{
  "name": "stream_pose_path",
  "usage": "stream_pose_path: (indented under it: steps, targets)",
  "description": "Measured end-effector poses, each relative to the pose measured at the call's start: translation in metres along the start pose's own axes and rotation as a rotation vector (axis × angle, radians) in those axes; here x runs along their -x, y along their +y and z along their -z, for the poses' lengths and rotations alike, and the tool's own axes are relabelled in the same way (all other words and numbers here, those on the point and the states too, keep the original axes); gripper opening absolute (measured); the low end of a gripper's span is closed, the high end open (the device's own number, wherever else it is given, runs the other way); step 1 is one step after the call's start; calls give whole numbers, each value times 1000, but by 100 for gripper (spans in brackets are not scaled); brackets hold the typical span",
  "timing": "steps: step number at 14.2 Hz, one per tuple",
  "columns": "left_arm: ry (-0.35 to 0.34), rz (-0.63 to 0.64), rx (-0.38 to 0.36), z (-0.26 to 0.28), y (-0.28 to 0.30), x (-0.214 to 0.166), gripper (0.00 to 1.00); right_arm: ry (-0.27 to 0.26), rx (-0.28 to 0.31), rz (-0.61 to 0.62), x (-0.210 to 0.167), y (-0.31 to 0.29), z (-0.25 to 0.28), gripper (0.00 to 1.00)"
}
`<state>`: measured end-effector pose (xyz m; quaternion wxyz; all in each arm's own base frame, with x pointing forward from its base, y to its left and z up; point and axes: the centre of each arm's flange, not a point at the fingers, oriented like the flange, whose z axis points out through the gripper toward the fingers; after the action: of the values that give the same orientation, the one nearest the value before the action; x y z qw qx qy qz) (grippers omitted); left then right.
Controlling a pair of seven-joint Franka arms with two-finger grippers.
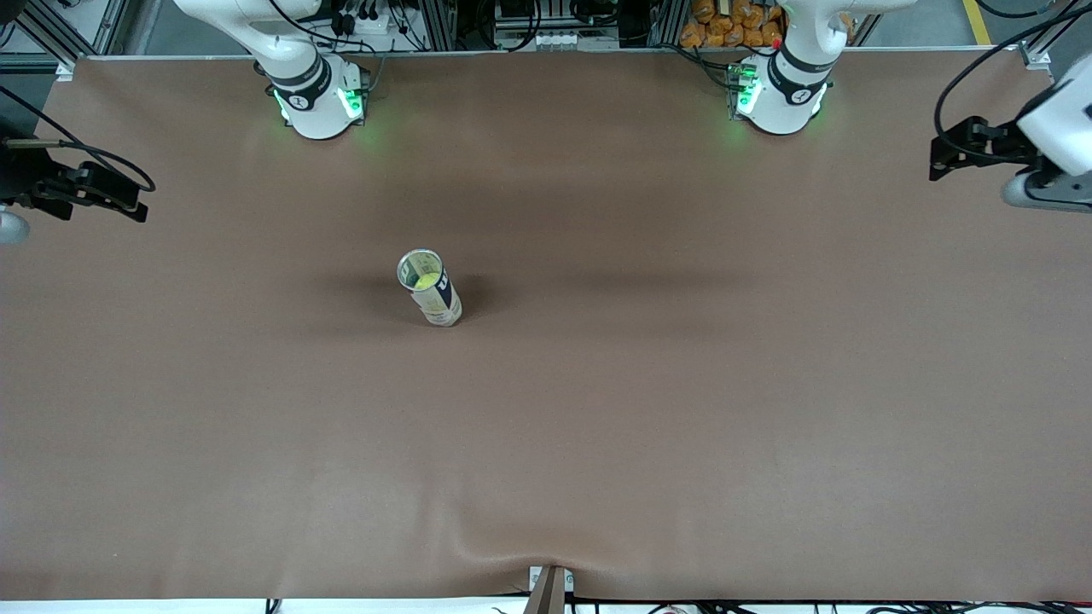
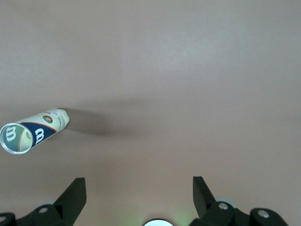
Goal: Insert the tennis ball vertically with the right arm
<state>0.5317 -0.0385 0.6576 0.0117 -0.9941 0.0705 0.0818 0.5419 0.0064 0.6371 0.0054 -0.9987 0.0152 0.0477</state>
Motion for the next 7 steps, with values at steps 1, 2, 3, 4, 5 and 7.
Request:
stream_pose_path:
  steps: [1, 2, 3, 4, 5, 7]
  targets:
    - [9, 20, 25, 2, -3, 3, 100, -11, 2, 10, 2, -8, -1, 100]
    - [25, 39, 35, 4, -3, 8, 100, -22, 4, 12, 3, -15, -2, 100]
    - [45, 55, 38, 5, -1, 14, 100, -26, 6, 8, 4, -18, -2, 100]
    - [61, 76, 39, 4, 0, 22, 100, -27, 6, 2, 4, -16, -2, 100]
    - [72, 94, 40, 0, 0, 28, 100, -25, 5, -5, 4, -13, -2, 100]
    - [94, 111, 32, -5, -2, 30, 100, -14, 3, -20, 2, -5, -1, 100]
